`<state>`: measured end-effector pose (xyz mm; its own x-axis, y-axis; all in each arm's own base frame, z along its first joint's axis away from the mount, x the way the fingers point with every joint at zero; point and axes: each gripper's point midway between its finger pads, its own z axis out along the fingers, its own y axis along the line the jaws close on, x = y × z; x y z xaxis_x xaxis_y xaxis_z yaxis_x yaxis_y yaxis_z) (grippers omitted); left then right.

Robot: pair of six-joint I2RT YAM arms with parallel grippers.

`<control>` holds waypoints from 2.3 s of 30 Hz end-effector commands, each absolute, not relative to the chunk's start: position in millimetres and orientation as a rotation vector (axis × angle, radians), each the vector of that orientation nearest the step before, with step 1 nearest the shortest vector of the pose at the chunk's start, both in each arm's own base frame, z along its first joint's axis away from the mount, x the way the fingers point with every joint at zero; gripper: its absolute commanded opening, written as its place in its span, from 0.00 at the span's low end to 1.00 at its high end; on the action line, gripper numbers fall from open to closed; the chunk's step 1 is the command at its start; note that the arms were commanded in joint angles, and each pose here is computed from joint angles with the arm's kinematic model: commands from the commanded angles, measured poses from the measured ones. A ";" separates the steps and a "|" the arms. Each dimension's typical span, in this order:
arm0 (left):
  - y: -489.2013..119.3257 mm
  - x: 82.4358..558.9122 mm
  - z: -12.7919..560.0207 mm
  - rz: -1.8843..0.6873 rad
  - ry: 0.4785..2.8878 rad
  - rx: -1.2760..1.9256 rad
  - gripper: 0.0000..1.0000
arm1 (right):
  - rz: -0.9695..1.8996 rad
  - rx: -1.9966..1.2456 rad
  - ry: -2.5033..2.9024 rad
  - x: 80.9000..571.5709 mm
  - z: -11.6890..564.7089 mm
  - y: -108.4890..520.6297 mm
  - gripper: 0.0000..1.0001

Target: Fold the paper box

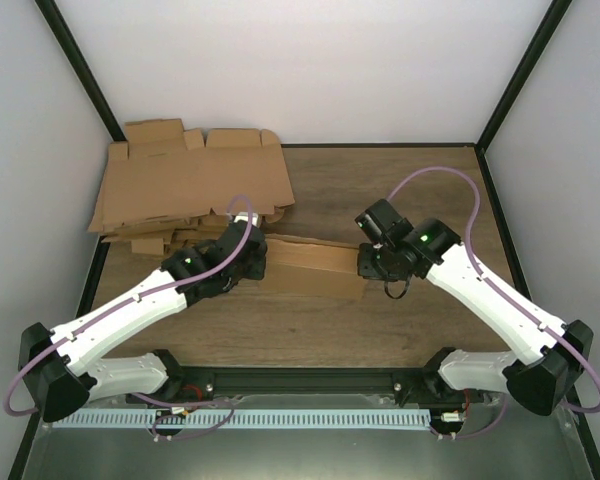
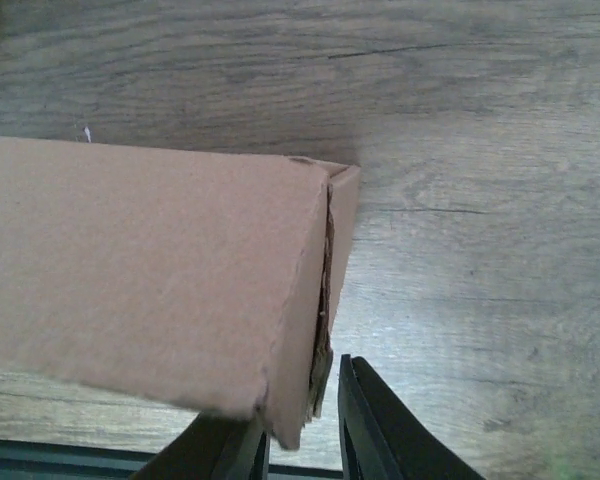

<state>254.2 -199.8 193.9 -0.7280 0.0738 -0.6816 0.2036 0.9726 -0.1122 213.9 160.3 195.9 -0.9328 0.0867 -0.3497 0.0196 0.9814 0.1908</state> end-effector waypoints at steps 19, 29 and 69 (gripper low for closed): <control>-210.3 249.1 197.6 -0.269 2.412 0.234 0.06 | 0.195 0.102 2.755 214.3 221.3 153.5 0.01; -212.4 248.6 193.9 -0.275 2.422 0.238 0.06 | 0.186 0.081 2.893 180.9 178.1 143.8 0.01; -201.5 249.1 233.2 -0.317 2.410 0.226 0.35 | 0.241 0.068 2.799 197.5 189.7 151.7 0.01</control>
